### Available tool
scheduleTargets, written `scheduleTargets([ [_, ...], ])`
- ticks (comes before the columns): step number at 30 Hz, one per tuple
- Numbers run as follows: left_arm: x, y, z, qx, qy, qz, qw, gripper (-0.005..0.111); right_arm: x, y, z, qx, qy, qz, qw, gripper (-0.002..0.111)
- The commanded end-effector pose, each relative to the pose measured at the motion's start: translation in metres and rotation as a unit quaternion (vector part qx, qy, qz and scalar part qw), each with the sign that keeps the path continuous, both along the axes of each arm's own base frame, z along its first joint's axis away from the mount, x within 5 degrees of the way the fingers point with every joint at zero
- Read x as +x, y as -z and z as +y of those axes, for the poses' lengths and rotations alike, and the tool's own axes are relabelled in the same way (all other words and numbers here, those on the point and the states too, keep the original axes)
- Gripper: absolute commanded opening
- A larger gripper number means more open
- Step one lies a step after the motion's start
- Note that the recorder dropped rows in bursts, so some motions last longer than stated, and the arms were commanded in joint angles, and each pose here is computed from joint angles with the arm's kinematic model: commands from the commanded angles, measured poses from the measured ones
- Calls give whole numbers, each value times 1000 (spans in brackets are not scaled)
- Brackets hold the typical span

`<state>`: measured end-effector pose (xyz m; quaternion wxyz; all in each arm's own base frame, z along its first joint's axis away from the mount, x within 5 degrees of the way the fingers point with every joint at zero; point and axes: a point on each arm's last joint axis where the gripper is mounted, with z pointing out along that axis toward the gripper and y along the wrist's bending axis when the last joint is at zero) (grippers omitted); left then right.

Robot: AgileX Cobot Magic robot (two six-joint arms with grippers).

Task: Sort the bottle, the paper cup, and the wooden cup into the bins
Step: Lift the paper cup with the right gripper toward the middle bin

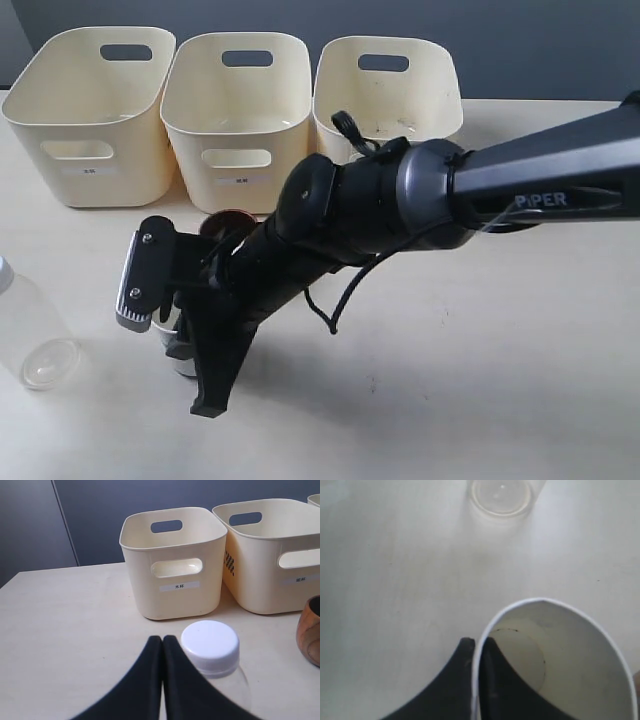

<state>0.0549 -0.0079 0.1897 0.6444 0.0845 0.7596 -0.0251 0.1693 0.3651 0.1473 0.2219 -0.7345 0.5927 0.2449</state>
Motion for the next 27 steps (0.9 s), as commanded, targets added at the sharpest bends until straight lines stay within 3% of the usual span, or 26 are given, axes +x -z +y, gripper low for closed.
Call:
scheduleTargets([
  [1, 0, -2, 0, -2, 1, -9, 1000, 0, -1, -16, -1, 16, -7, -15, 1000, 0],
  [7, 0, -2, 0, -2, 1, -9, 1000, 0, -1, -110, -22, 102, 17, -130, 986, 0],
  [13, 0, -2, 0, -2, 1, -9, 1000, 0, -8, -175, -52, 153, 49, -210, 964, 0],
  [18, 0, -2, 0, -2, 1, -9, 1000, 0, -14, -206, -71, 184, 66, -249, 949, 0],
  [27, 0, -2, 0, -2, 1, -9, 1000, 0, -17, -231, -84, 222, 87, -287, 928, 0],
])
